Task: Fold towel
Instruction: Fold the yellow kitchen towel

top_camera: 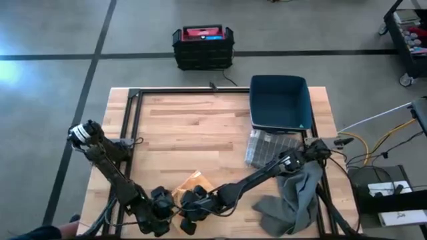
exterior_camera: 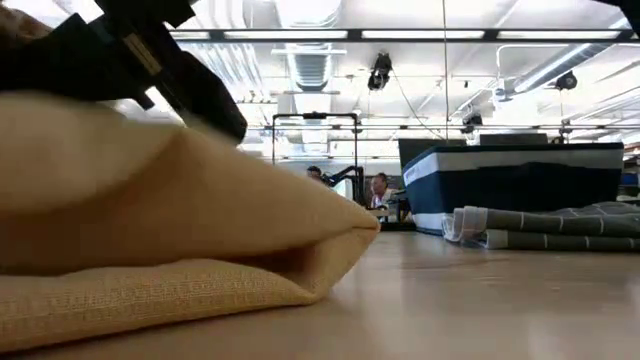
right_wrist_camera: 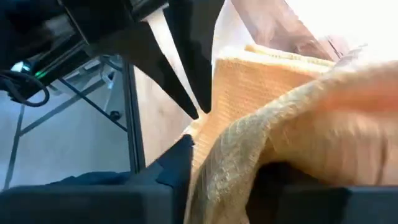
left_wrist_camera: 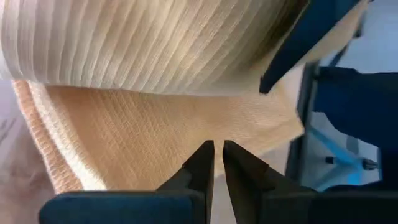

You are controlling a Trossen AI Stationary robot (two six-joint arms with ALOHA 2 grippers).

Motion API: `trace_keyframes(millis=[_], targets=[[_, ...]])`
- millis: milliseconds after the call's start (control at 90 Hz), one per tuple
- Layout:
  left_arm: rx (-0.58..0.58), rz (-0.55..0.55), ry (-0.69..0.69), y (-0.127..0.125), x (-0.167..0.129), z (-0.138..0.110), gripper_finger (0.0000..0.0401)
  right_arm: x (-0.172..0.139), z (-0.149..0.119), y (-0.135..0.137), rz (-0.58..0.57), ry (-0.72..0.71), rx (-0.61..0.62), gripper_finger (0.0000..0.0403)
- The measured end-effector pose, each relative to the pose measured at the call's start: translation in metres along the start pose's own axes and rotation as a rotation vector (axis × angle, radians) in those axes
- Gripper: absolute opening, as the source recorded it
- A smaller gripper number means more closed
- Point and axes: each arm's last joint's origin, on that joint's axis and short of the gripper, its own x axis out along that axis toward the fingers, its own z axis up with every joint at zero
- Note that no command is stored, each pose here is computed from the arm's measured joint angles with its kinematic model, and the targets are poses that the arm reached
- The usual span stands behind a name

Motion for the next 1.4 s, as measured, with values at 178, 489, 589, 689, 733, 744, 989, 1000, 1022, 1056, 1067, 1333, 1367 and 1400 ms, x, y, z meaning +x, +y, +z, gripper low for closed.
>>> trace_keyframes(millis=[178,489,589,689,733,744,989,1000,1022,1056,1067,1333,1367,1400], targets=[[-0.002,0.003,-0.007,0.005,-0.02,0.006,0.0022,-0.001,-0.001,0.005,0.031,-0.015,-0.114,0.0172],[0.012,0.007,-0.219,0.006,-0.041,0.019,0.0022,0.005,-0.007,0.002,0.053,0.027,-0.136,0.0196],[0.034,0.031,-0.3,0.006,-0.043,0.021,0.0022,0.007,-0.009,0.001,0.051,0.03,-0.144,0.0196],[0.062,0.025,-0.394,0.0,-0.04,0.025,0.0022,0.007,-0.008,0.001,0.056,0.023,-0.156,0.0195],[0.092,0.028,-0.419,-0.002,-0.038,0.026,0.0022,0.007,-0.008,0.001,0.056,0.024,-0.163,0.0195],[0.1,0.031,-0.424,-0.002,-0.037,0.026,0.0022,0.007,-0.008,0.001,0.056,0.023,-0.165,0.0196],[0.177,0.125,-0.458,0.0,-0.008,0.031,0.0022,0.007,-0.007,0.001,0.06,0.018,-0.19,0.0204],[0.178,0.127,-0.457,0.0,-0.007,0.032,0.0022,0.007,-0.007,0.001,0.059,0.02,-0.192,0.0205],[0.177,0.129,-0.451,0.0,-0.006,0.032,0.0022,0.007,-0.008,0.001,0.06,0.021,-0.192,0.0205],[0.18,0.124,-0.436,0.0,-0.004,0.031,0.0022,0.007,-0.008,0.001,0.064,0.025,-0.195,0.0207],[0.181,0.121,-0.428,0.0,-0.004,0.031,0.0022,0.007,-0.008,0.001,0.065,0.027,-0.196,0.0207],[0.156,0.031,-0.291,-0.005,-0.011,0.012,0.0021,0.003,-0.003,0.004,0.069,0.005,-0.221,0.021],[0.15,0.038,-0.279,-0.005,-0.013,0.009,0.0021,0.004,-0.003,0.003,0.068,0.006,-0.222,0.0209],[0.141,0.047,-0.267,-0.003,-0.014,0.005,0.0021,0.004,-0.003,0.003,0.067,0.008,-0.223,0.0208]])
